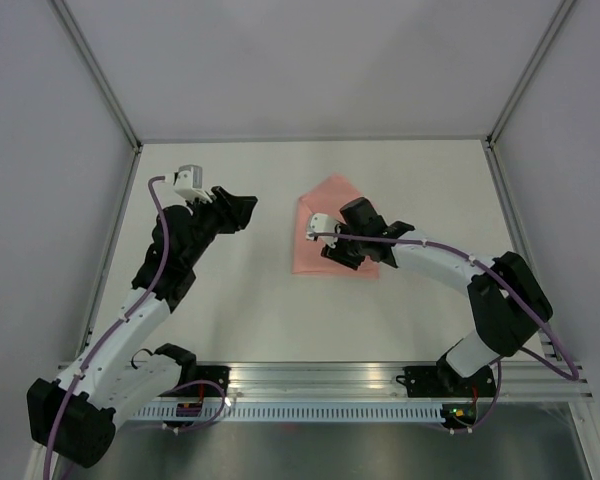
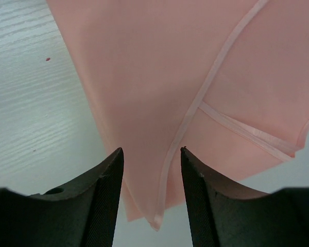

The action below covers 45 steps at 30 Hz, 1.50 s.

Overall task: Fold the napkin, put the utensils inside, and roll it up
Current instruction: Roll the napkin at the center of the board.

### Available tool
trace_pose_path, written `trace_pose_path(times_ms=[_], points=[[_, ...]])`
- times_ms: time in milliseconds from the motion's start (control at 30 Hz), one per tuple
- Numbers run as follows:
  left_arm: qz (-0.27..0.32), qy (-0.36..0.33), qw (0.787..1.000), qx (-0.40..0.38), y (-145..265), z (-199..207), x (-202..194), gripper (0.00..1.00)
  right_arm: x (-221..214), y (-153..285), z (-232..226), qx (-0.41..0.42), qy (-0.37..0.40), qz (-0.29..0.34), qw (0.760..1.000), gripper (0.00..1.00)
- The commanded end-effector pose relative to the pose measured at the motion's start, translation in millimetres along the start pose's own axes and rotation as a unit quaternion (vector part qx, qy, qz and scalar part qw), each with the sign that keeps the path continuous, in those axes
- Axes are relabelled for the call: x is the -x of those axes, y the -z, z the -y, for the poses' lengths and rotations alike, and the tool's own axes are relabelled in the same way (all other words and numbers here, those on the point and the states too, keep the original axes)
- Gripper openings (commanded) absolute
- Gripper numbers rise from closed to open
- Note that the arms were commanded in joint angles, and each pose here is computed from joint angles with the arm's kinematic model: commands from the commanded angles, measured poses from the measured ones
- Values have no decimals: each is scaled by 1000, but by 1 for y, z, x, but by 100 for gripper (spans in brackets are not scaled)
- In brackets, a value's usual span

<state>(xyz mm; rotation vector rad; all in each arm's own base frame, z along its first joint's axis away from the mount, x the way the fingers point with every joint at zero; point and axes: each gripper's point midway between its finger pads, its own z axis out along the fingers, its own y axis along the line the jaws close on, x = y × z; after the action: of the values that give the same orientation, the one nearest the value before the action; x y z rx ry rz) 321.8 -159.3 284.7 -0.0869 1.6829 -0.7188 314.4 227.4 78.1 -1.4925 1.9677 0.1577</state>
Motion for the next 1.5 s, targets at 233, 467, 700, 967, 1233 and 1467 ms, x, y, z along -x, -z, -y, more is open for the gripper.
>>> trace_pose_path(times_ms=[233, 467, 700, 967, 1233, 1467], points=[[2, -45, 999, -19, 16, 10, 12, 56, -9, -16, -12, 22, 56, -11, 998, 59], [-14, -45, 999, -20, 12, 8, 3, 58, -19, -26, -22, 45, 64, -20, 997, 58], [-24, -42, 999, -22, 7, 7, -5, 58, -25, -29, -28, 60, 67, -27, 996, 58], [-37, -42, 998, -26, 1, 5, -13, 58, -30, -30, -37, 83, 65, -35, 994, 58], [-49, -43, 997, -30, -5, 3, -22, 58, -37, -37, -43, 114, 61, -62, 990, 57], [-60, -52, 996, -34, -8, 2, -28, 58, -45, -42, -45, 129, 51, -74, 988, 52]])
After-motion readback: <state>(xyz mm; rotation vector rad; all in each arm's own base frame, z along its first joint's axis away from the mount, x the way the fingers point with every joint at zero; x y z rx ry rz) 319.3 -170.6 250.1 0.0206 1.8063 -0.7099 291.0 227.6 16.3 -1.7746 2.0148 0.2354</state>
